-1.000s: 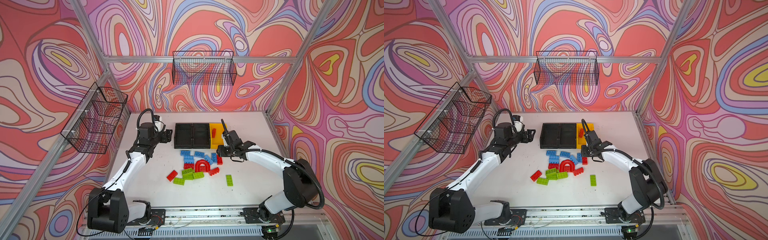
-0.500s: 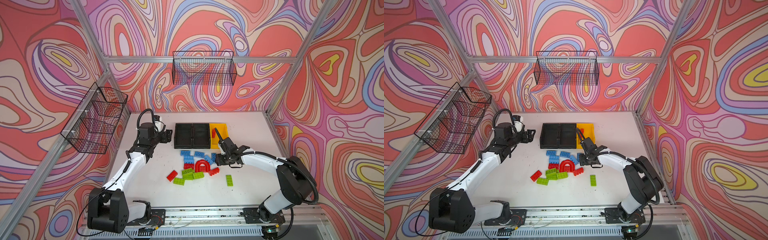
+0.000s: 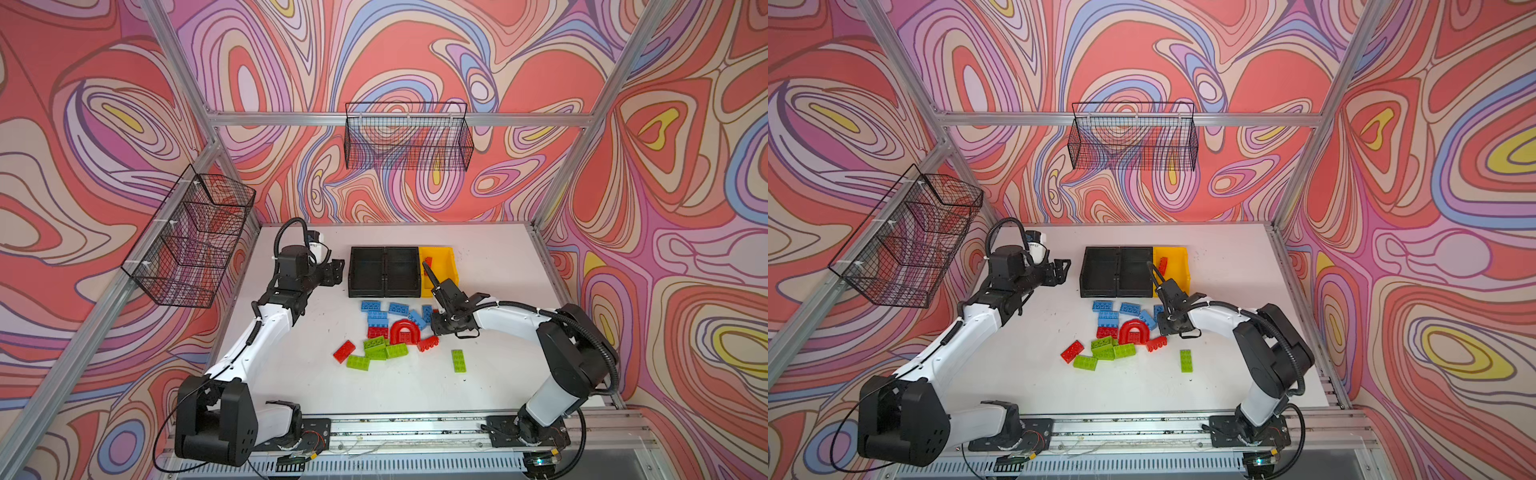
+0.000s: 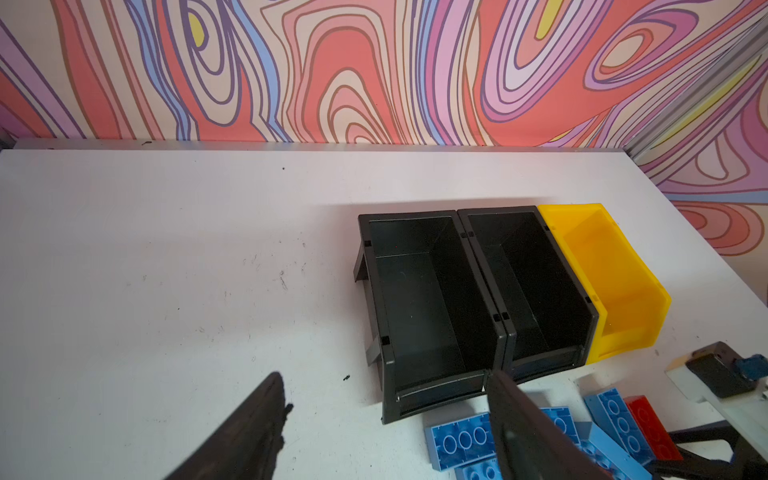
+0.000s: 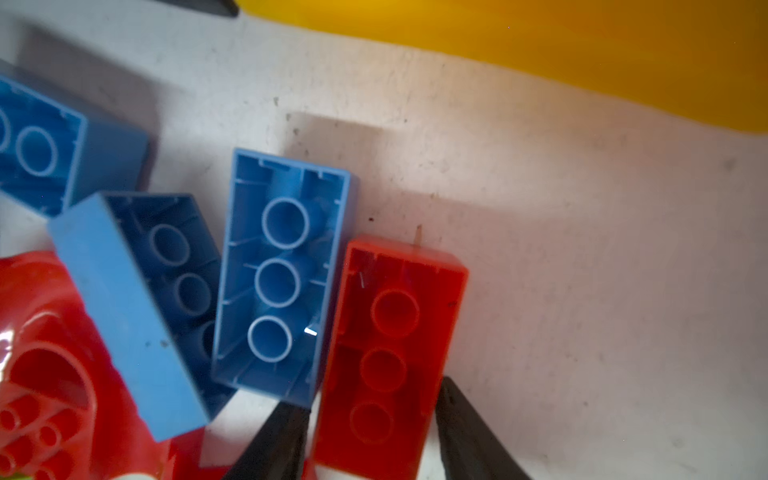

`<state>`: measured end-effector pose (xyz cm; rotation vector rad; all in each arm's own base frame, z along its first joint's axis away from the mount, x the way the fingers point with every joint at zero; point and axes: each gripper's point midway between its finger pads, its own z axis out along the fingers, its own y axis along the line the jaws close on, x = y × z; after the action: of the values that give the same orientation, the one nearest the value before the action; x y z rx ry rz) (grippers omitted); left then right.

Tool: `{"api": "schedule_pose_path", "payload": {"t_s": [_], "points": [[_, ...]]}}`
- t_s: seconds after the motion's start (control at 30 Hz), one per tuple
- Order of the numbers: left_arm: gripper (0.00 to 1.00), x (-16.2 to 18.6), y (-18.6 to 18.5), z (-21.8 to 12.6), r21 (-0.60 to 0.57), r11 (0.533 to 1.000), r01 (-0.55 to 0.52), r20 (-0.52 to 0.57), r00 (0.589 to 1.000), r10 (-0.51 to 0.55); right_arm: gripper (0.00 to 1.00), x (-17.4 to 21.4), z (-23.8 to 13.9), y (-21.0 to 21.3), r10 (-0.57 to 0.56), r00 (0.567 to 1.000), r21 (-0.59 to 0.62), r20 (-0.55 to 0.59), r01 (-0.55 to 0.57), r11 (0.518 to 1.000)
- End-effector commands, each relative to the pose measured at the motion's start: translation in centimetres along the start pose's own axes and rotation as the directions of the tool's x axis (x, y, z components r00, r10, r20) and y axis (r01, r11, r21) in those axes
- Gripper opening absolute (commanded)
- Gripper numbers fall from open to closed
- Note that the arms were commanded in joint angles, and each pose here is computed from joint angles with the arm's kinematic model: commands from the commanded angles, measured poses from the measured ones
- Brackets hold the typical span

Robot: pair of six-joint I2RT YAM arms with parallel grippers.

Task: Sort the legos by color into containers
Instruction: 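Return the right gripper to the pile and grasp another red brick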

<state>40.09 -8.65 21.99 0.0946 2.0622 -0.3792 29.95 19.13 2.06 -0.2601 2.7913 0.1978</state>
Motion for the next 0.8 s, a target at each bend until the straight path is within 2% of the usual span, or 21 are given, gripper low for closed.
{"api": "schedule_pose_path", "payload": {"t_s": [0.0,0.2,0.37,0.6,0.77], "points": [[0.79,-0.8,-0.1,0.0,-0.003,1.000,-0.015,0.010,1.000,0.015,0.48,-0.8,0.6,-0.3,0.021,0.999,0.037,0.027,-0.022,0.999],[0.79,-0.8,-0.1,0.0,-0.005,1.000,-0.016,0.009,1.000,0.016,0.37,-1.1,1.1,-0.8,0.034,0.999,0.077,0.024,-0.036,0.996],[0.79,-0.9,-0.1,-0.1,-0.005,1.000,-0.017,0.012,1.000,0.017,0.26,-1.4,-0.1,-0.9,0.026,0.999,0.081,0.036,-0.029,0.996],[0.79,-1.0,-0.3,-0.1,0.004,1.000,-0.014,0.014,1.000,0.014,0.24,-4.4,-3.5,-1.1,-0.032,0.994,0.133,0.101,0.019,0.991],[0.79,-1.1,-0.4,-0.2,0.012,1.000,-0.010,0.019,1.000,0.010,0.24,-9.0,-4.7,-1.1,-0.031,0.983,0.143,0.179,0.006,0.990]]}}
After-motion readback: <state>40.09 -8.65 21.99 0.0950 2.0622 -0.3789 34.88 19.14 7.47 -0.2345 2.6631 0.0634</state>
